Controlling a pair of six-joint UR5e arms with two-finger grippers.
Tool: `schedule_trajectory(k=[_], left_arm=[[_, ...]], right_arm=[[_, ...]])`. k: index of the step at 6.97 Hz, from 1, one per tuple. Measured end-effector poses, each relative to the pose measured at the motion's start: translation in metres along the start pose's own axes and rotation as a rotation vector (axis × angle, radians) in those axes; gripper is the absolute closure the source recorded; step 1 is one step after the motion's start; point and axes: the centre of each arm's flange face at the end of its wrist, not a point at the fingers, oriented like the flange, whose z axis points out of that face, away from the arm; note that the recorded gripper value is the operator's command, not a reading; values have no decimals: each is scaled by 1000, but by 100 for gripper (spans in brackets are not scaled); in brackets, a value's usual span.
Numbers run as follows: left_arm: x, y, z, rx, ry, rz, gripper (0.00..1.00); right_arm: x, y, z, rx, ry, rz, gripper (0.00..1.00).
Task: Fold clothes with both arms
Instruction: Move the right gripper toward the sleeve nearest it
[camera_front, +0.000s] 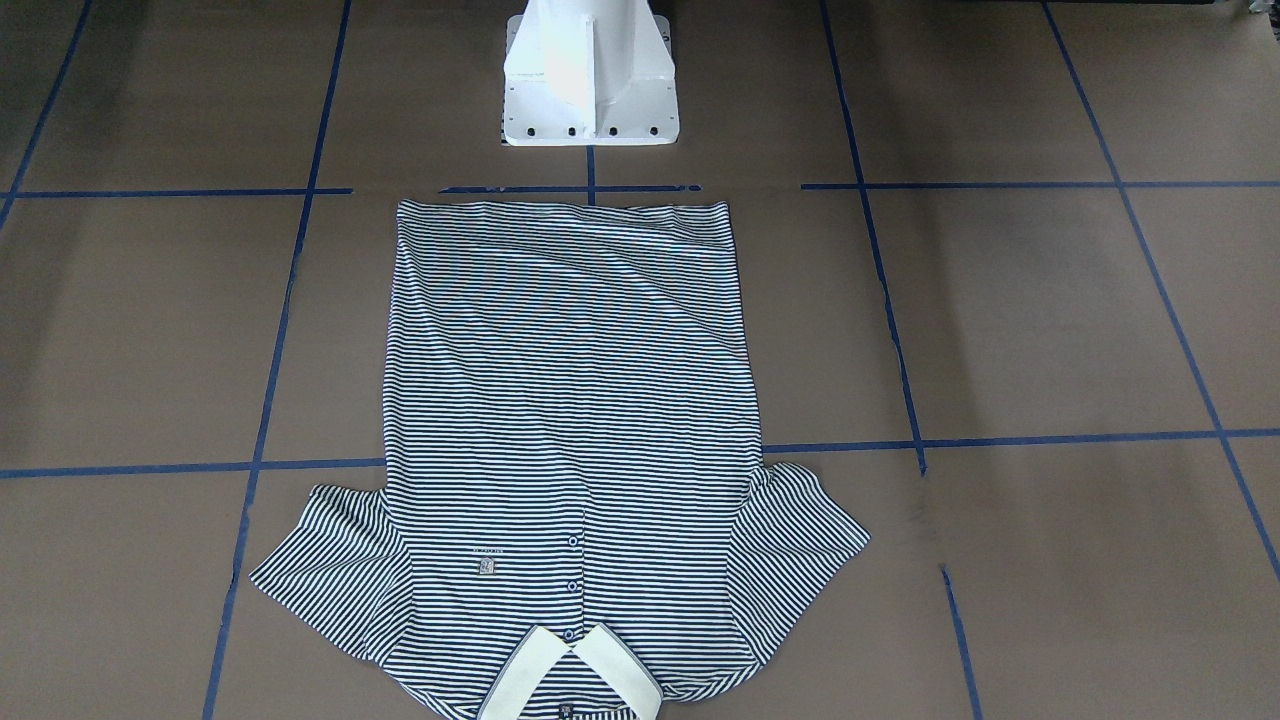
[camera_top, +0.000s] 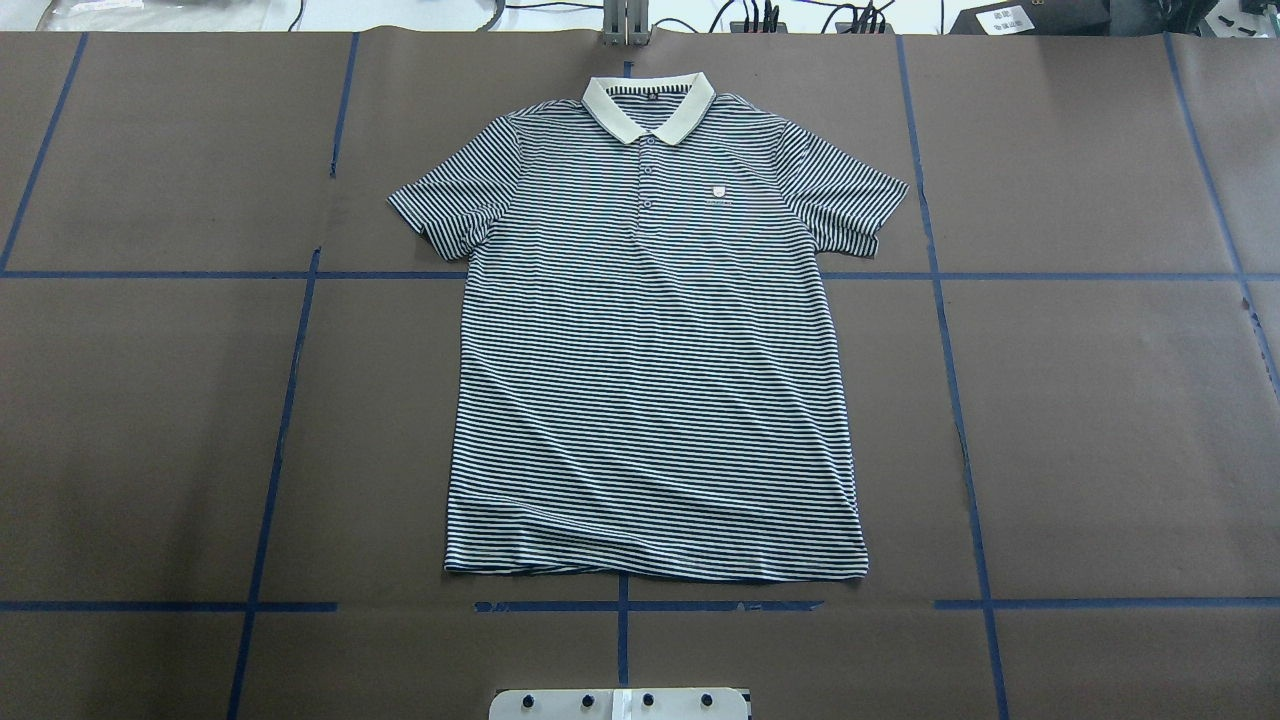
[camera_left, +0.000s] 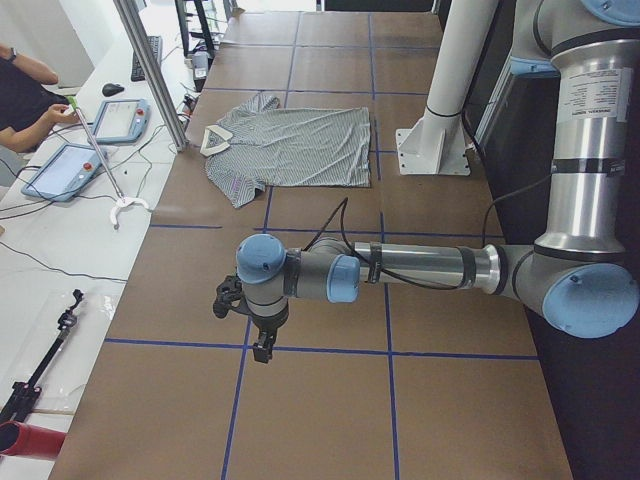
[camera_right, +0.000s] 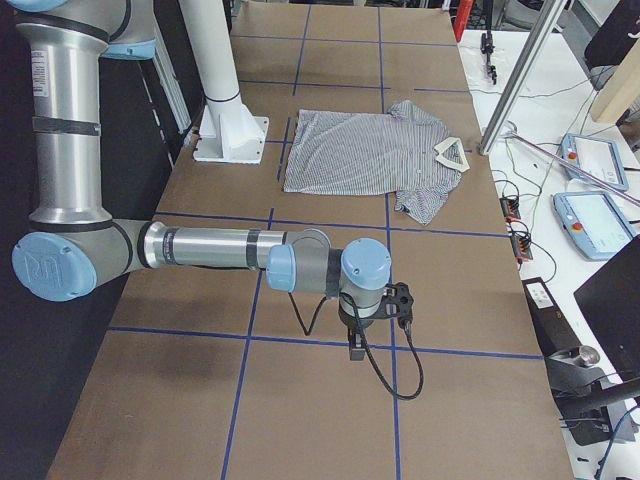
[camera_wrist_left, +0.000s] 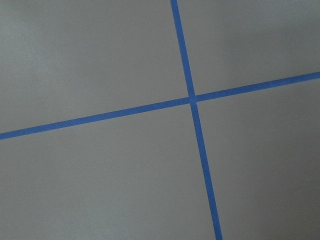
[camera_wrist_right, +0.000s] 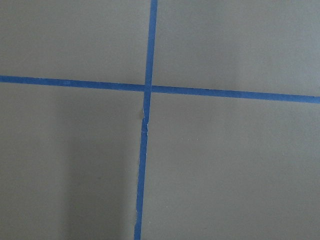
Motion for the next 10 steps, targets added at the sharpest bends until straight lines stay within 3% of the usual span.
schedule_trajectory(k=[2,5,7,8,10], left_arm=[[3,-4,-3,7,-1,3,0],[43,-77,-55,113,-39,106,0],[86,-117,-65,205,-42,249,0],[110,-127,-55,237,-31,304,0],[138,-144,-49,286,-6,308,0]], right_arm=[[-9,-10,-9,19,1,10,0],[-80,-66,-19,91,-25,-94,0],[-165,-104,2,136,-74,-194,0],[-205,-121,21,149,-105,-197,0],[-287,-162,55,126,-158,-121,0]])
